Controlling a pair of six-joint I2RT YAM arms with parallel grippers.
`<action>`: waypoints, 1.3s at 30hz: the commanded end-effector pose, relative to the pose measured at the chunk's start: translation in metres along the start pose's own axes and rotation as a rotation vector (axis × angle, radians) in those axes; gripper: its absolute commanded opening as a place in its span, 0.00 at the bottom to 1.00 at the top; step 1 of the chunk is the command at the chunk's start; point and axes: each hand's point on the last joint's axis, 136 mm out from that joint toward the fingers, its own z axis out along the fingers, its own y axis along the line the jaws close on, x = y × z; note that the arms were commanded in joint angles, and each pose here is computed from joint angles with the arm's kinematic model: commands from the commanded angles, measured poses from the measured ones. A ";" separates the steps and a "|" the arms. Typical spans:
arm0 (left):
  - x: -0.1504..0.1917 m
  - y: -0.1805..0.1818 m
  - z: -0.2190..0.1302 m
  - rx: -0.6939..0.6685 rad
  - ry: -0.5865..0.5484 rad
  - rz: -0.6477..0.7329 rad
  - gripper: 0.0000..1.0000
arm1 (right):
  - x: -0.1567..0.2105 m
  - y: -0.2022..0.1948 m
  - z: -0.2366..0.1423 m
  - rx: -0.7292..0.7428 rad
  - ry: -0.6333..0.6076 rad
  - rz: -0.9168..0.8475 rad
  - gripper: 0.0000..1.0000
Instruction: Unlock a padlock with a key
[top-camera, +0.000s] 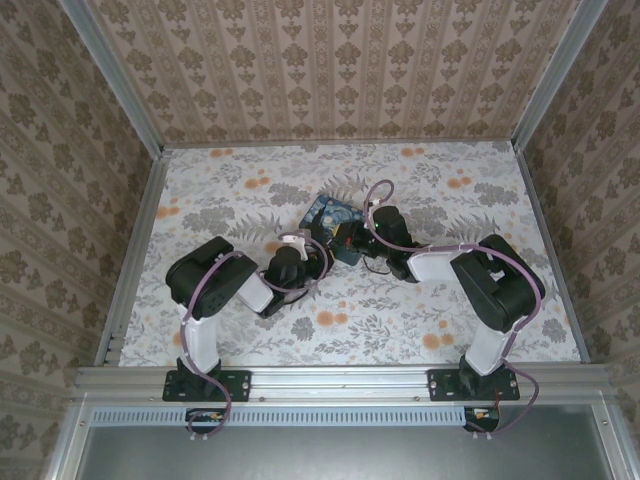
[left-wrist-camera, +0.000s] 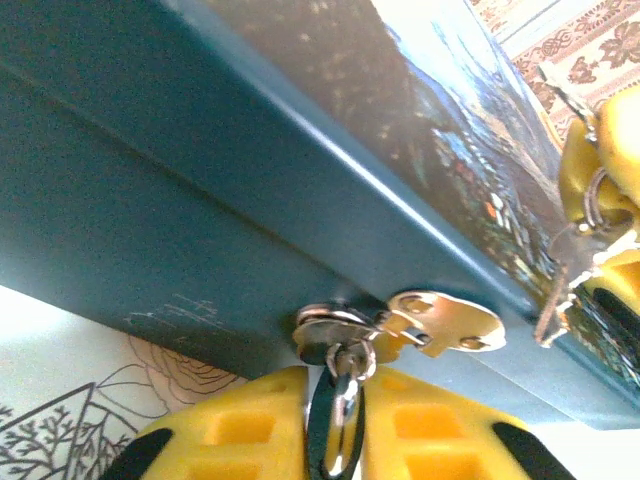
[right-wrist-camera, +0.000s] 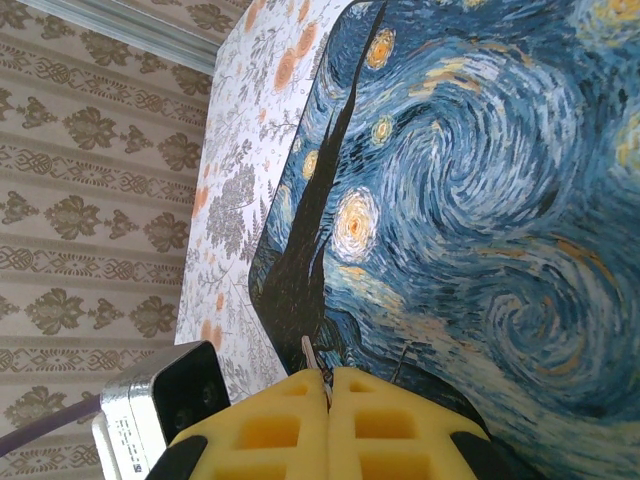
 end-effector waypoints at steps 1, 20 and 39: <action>0.038 0.044 -0.003 -0.148 0.132 -0.021 0.12 | 0.033 -0.041 0.003 0.123 0.104 0.058 0.00; 0.036 0.003 -0.028 -0.050 0.300 -0.186 0.00 | 0.027 0.014 -0.088 0.062 0.000 -0.038 0.00; 0.019 -0.029 -0.057 -0.003 0.353 -0.273 0.00 | 0.098 -0.026 -0.136 -0.020 -0.090 0.094 0.00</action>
